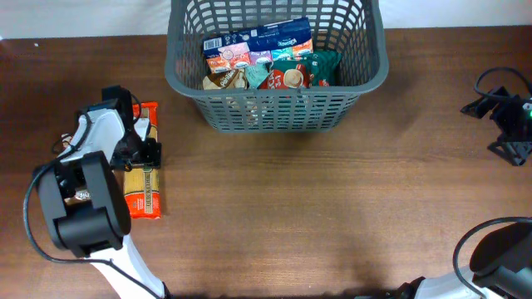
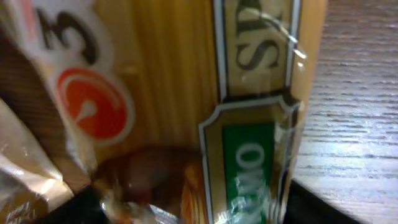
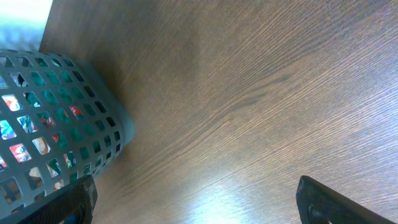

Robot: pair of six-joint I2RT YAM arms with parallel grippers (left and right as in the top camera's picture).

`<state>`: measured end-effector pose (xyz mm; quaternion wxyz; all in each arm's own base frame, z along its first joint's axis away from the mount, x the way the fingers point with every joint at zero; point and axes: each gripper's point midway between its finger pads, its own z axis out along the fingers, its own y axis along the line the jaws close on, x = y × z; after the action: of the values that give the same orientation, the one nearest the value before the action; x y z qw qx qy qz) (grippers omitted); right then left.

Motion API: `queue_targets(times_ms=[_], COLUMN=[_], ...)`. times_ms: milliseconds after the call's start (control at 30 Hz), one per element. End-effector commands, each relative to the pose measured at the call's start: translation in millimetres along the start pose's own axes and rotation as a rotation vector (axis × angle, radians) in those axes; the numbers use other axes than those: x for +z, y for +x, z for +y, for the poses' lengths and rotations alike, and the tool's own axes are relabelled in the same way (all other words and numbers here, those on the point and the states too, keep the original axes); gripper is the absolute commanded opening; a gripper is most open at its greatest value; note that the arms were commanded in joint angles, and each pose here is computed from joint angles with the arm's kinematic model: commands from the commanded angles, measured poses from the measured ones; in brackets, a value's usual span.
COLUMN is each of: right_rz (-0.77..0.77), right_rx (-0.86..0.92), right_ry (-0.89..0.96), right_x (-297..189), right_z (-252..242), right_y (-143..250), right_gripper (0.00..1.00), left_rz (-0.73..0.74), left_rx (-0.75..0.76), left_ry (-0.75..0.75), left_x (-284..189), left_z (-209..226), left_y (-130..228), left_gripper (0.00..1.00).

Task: Pack container
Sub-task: 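Lower the left gripper onto the San Remo spaghetti pack and grasp it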

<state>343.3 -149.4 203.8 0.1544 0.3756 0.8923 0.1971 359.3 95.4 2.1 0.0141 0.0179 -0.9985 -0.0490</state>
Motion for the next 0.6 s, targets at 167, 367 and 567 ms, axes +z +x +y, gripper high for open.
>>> queue_targets(times_ms=[167, 367, 567], right_rz=[-0.005, -0.004, -0.005], right_rx=[-0.002, -0.002, -0.002], right_ry=[-0.011, -0.011, -0.011], right_x=[-2, -2, -2], right_z=[4, 4, 4], right_y=[1, 1, 1], right_gripper=[0.99, 0.99, 0.99], left_rz=[0.016, -0.024, -0.346], left_rx=[-0.012, 0.038, 0.011], left_ry=[0.019, 0.002, -0.109], left_x=[10, -42, -193], left_z=[0, 10, 43], left_y=[2, -14, -68], left_gripper=[0.02, 0.02, 0.02])
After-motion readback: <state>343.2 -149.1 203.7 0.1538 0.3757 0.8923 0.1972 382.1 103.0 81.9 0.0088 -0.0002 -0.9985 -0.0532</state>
